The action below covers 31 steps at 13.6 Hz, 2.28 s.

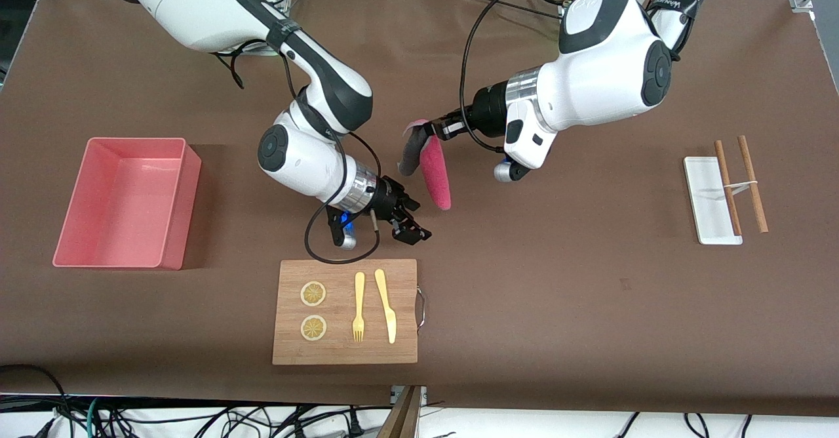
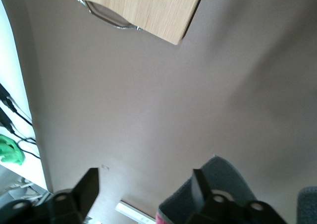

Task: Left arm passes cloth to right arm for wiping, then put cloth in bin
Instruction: 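Pull the cloth with the right gripper while the left gripper releases it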

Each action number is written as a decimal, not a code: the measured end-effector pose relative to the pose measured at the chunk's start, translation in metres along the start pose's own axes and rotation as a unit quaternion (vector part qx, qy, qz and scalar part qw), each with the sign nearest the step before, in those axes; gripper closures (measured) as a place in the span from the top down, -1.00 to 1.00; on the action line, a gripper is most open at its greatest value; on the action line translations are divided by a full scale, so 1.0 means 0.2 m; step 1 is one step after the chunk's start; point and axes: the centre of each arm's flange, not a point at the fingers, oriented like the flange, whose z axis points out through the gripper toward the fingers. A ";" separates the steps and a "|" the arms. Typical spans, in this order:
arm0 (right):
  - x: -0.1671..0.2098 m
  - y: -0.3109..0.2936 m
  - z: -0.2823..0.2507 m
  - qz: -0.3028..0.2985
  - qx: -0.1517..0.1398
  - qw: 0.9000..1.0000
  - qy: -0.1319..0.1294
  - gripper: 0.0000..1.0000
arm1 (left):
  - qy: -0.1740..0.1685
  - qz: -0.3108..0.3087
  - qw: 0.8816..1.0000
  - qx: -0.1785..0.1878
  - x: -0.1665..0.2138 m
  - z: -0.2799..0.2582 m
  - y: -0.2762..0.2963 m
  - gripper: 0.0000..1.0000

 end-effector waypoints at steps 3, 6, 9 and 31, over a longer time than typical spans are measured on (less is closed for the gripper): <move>0.06 0.02 -0.02 -0.014 -0.031 0.999 -0.001 0.98 | 0.000 0.000 1.000 0.000 0.00 0.00 0.00 -0.96; 0.23 -0.01 -0.22 -0.001 -0.063 0.998 -0.001 0.98 | 0.000 0.000 1.000 0.000 0.00 0.00 0.00 -0.96; 0.27 -0.02 -0.38 0.015 -0.088 0.996 -0.016 0.98 | 0.000 0.000 1.000 0.000 0.00 0.00 0.00 -0.96; -0.13 0.44 0.03 0.106 -0.252 0.953 -0.128 -0.70 | 0.000 0.000 1.000 -0.001 0.00 0.00 0.00 -0.96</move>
